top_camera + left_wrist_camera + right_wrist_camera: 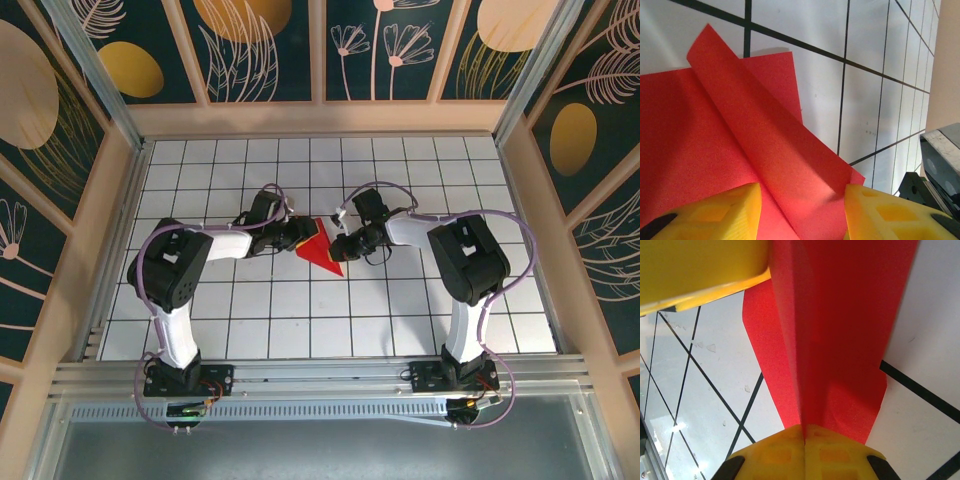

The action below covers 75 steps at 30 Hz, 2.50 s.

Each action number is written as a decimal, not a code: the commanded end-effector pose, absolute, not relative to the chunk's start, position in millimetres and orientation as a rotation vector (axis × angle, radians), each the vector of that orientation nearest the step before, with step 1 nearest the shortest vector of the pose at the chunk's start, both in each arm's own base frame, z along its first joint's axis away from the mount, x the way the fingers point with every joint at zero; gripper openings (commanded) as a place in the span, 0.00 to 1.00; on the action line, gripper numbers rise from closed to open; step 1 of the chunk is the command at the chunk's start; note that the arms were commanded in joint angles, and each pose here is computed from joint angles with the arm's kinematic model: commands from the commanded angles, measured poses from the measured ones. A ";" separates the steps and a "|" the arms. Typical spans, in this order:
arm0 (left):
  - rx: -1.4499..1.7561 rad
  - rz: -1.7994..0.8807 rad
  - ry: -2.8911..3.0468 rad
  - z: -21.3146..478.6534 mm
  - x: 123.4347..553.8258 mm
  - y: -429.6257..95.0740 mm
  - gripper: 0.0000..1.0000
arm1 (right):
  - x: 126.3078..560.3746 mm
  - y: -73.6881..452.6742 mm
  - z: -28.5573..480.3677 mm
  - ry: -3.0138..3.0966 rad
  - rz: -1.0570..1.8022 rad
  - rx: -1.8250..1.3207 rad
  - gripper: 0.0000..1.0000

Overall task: Fold a paper plane with a square sheet of paper (fold left side to right side)
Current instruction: Fourth fold the wing at the center of the table.

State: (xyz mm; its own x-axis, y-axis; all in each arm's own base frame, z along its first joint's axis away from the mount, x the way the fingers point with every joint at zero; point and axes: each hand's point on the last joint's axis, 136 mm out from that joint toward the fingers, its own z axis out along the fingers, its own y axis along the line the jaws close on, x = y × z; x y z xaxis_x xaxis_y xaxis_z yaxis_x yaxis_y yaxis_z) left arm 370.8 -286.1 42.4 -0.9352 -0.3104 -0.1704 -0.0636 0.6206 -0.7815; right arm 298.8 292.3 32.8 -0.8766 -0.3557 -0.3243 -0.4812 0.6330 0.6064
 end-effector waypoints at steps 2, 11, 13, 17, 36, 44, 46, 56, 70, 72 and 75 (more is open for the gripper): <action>-0.291 -1.210 2.587 34.3 369.6 -289.9 0.47 | 296.4 294.4 30.2 2.693 1.107 -0.676 0.00; -0.304 -1.128 2.622 24.4 374.3 -285.1 0.47 | 296.2 294.9 29.4 2.695 1.113 -0.676 0.00; -0.306 -1.110 2.633 21.1 373.6 -283.3 0.47 | 296.4 295.0 30.1 2.694 1.113 -0.676 0.02; -0.310 -1.084 2.651 15.6 372.1 -280.7 0.47 | 296.4 295.6 31.4 2.690 1.118 -0.678 0.05; -0.309 -1.066 2.669 10.7 371.1 -279.6 0.47 | 300.4 298.2 48.0 2.648 1.131 -0.680 0.22; -0.308 -1.066 2.669 11.3 371.4 -279.7 0.47 | 311.5 292.3 75.3 2.575 1.152 -0.652 0.35; -0.307 -1.066 2.668 11.6 371.9 -279.9 0.47 | 316.4 288.9 83.2 2.550 1.185 -0.633 0.36; -0.307 -1.066 2.664 12.5 372.5 -279.9 0.47 | 329.1 292.8 85.4 2.520 1.291 -0.604 0.37; -0.307 -1.065 2.663 13.4 372.8 -279.9 0.47 | 324.8 305.6 66.3 2.553 1.330 -0.602 0.34; -0.308 -1.065 2.662 13.8 373.0 -279.9 0.47 | 325.3 305.0 63.4 2.562 1.316 -0.599 0.32; -0.306 -1.066 2.661 14.2 373.3 -280.2 0.47 | 325.9 302.1 58.8 2.579 1.295 -0.587 0.31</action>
State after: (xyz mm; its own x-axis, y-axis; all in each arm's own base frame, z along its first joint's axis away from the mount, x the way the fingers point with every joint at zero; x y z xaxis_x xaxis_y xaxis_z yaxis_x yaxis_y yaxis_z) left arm 377.4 -285.0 31.6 -0.9387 -0.2951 -0.1781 -0.0712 0.6717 -0.7374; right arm 318.8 297.7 58.4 -0.9046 -0.2654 -0.3335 -0.4260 0.5367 0.7283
